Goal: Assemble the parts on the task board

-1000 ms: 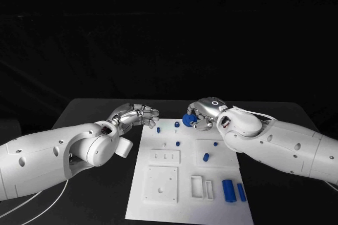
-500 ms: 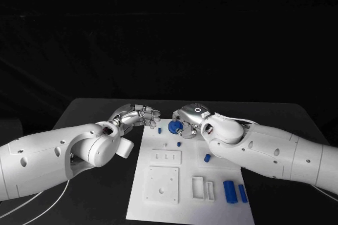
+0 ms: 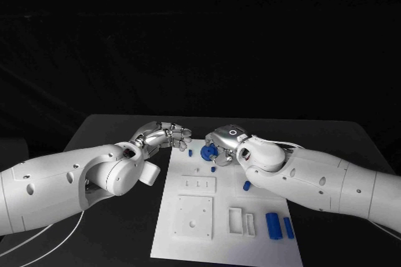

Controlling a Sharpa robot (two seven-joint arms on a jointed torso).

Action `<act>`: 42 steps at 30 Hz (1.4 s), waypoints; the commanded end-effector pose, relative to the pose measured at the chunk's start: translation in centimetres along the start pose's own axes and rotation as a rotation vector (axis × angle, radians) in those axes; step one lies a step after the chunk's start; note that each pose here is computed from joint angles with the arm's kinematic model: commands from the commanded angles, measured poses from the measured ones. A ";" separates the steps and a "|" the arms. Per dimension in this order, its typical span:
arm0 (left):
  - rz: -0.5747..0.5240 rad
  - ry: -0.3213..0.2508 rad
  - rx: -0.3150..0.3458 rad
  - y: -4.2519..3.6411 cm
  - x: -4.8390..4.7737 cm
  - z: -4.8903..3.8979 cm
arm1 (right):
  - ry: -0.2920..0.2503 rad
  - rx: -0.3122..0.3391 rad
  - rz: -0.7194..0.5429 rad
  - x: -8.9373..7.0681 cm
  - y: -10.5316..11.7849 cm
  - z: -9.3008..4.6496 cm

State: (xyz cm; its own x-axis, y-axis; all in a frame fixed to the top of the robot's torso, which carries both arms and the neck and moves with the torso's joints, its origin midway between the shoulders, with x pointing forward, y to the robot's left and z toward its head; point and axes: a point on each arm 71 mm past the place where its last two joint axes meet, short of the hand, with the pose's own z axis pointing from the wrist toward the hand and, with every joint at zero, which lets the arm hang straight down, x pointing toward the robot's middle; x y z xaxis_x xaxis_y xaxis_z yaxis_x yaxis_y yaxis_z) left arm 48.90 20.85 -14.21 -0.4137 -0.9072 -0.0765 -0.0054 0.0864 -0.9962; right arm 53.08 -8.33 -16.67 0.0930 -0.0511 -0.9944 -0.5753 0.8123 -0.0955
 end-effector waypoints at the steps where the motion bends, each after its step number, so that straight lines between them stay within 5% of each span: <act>1: -0.003 0.014 0.011 -0.17 0.20 0.03 | 0.021 0.007 -0.022 0.2 0.0 0.1; 25: -0.003 0.016 0.008 -0.14 0.18 0.06 | 0.005 0.015 0.021 0.3 -0.2 0.1; 34: -0.002 0.013 0.009 -0.11 0.01 0.08 | -0.055 0.020 0.150 -0.4 -1.6 -1.8; 39: 0.000 0.006 0.011 -0.10 -0.26 0.03 | -0.123 0.030 0.289 -2.2 -4.3 -3.3; 42: -0.001 0.007 0.012 -0.12 -0.30 0.00 | -0.118 0.025 0.371 -2.7 -6.3 -4.5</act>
State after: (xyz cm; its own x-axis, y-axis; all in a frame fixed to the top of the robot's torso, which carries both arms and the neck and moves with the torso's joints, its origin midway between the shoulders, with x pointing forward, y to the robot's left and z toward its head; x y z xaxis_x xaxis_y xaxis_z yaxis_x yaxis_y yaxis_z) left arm 49.08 21.31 -14.25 -0.4037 -0.9114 -0.0797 -0.0063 0.0899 -0.9959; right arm 53.03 -15.85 -13.87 0.0385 0.1832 -0.9823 -0.5261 0.8395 0.1360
